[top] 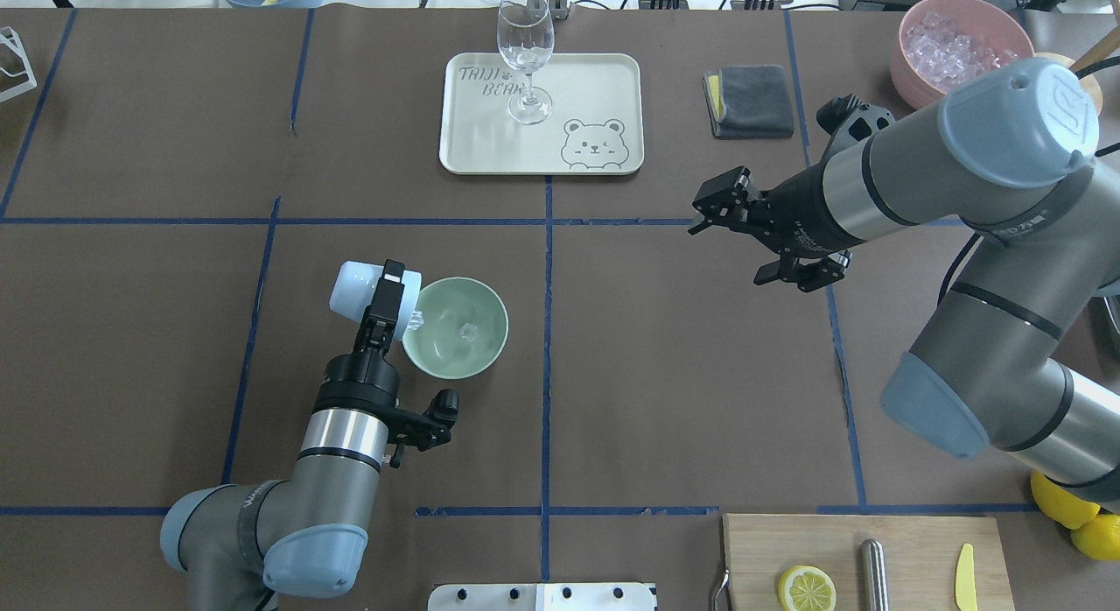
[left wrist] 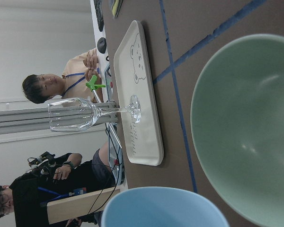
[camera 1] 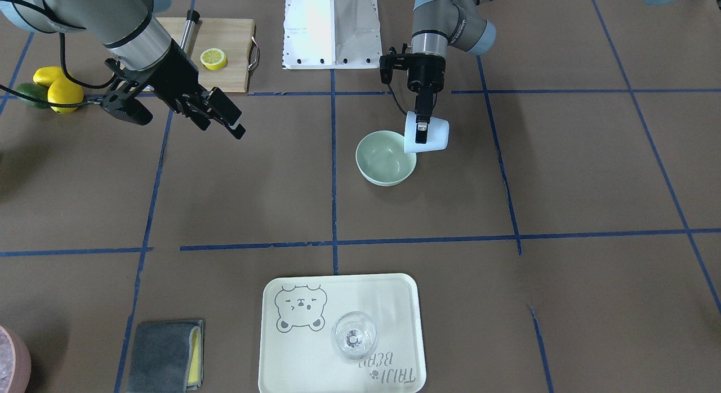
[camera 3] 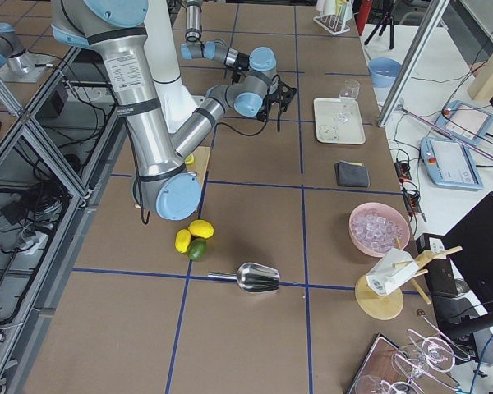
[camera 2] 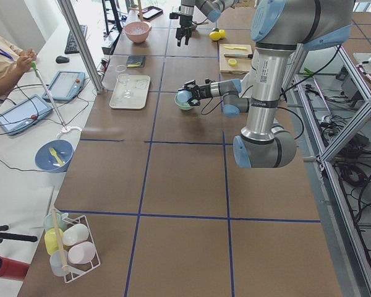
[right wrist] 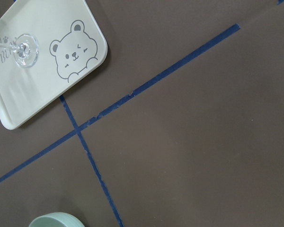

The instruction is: Pour ice into bowl

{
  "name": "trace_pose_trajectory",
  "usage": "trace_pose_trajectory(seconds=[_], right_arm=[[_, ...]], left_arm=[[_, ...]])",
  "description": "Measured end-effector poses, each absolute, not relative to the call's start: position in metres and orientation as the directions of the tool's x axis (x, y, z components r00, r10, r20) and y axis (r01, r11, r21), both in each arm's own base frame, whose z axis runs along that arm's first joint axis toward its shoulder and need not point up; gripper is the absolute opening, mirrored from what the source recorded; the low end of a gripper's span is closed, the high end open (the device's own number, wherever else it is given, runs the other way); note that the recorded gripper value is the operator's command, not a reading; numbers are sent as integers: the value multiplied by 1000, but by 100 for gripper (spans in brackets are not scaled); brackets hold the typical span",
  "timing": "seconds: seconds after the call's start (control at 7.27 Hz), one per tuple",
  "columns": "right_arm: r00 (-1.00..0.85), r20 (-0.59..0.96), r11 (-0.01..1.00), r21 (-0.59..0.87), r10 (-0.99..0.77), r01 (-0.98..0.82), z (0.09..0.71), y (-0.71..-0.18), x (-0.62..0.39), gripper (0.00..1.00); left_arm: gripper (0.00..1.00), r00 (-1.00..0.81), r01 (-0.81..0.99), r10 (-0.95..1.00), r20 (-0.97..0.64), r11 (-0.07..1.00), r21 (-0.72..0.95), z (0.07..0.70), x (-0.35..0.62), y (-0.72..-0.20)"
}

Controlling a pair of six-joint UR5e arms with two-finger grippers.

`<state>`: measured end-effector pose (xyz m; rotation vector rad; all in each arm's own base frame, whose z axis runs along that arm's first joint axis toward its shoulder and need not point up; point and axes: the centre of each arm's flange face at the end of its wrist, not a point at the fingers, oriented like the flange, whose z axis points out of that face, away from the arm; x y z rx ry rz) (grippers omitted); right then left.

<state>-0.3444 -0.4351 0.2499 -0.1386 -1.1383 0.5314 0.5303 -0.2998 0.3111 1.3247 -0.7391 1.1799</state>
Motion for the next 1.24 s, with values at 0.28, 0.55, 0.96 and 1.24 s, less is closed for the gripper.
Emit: trace_pose_trajectory(seconds=[0.28,0.55,0.96,1.24], right_arm=[[314,823,867,-371,473,-333,253,-435,-345,100],[318,819,865,-373,477,-335,257,-435,-344,100],[321,818,865,-374,477,-333,258,-434,-346,100],[317,821,863,-365,475,-348,257,-434,-346,100]], left_arm=[[0,214,-964,185,959,-121,238,313,531,-301],[0,200,-969,174,964,-111,221,312,530,-301],[0,376,-913,195,906,-92,398,300,521,-307],[0,655,-721,285,700,-40,692,312,521,-309]])
